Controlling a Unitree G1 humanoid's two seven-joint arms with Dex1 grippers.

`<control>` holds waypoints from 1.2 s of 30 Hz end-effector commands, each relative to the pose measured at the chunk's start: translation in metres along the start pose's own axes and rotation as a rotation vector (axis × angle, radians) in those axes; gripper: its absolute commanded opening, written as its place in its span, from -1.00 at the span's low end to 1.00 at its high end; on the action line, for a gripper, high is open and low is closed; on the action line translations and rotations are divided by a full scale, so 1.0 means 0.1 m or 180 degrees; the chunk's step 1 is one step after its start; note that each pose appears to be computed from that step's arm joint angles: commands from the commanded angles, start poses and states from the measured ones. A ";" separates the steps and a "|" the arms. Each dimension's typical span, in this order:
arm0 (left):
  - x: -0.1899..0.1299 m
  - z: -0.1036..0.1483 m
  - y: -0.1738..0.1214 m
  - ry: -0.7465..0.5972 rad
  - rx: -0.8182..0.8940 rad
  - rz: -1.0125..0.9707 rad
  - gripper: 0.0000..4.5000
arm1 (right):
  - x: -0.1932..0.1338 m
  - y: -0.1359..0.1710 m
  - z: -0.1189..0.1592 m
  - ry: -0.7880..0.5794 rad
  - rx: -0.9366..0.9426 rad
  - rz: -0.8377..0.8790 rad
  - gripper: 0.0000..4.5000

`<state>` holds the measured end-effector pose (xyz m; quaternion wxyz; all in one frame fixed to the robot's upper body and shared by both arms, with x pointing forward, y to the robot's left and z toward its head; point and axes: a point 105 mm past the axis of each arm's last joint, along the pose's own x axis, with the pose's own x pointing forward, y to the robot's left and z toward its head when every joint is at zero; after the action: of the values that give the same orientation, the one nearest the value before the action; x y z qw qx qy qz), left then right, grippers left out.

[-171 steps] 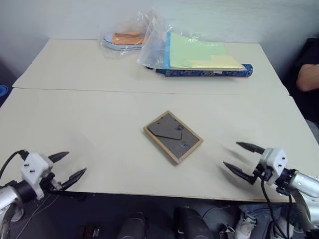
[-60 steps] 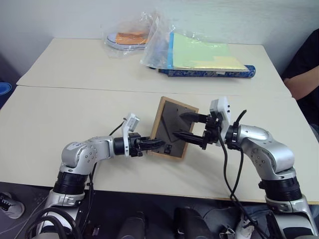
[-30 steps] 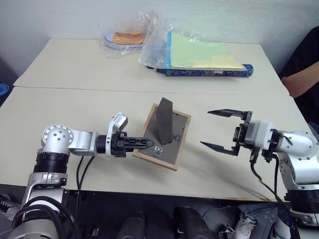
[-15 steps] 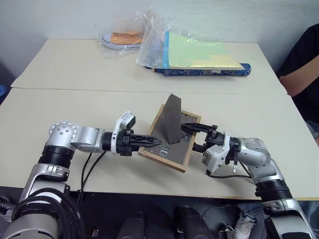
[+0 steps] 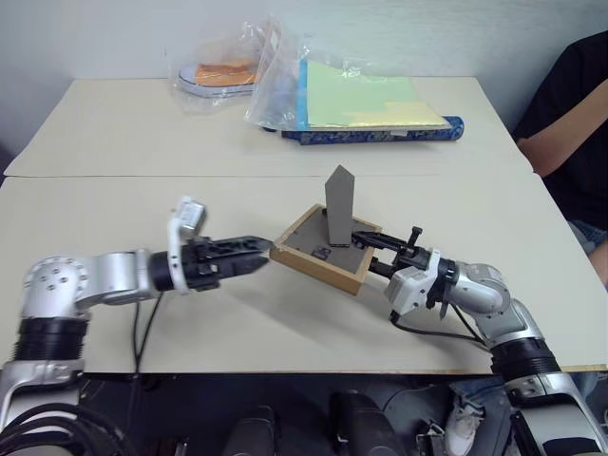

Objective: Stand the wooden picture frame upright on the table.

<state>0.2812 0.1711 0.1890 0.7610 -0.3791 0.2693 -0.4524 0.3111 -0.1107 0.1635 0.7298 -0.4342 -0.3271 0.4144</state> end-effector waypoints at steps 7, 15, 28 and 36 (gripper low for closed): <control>-0.35 -0.20 0.11 0.0282 0.2815 0.0304 1.00 | -0.05 -0.06 0.16 -0.0344 0.3574 -0.0019 -0.44; -0.26 -0.24 0.21 0.0118 0.3426 0.0183 1.00 | -0.07 0.18 -0.08 0.0119 0.4171 0.0075 -0.44; -0.25 -0.21 0.27 0.0196 0.3578 0.0215 1.00 | -0.07 0.17 -0.12 0.0060 0.4054 0.0055 0.45; -0.47 -0.25 0.45 0.0331 0.3678 0.0601 1.00 | -0.48 0.15 0.05 0.0195 0.3442 0.0377 0.97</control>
<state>0.2636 0.2062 0.1380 0.8599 0.1179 0.0509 -0.4940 0.2858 -0.1362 0.1331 0.8330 0.0132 0.0088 0.5530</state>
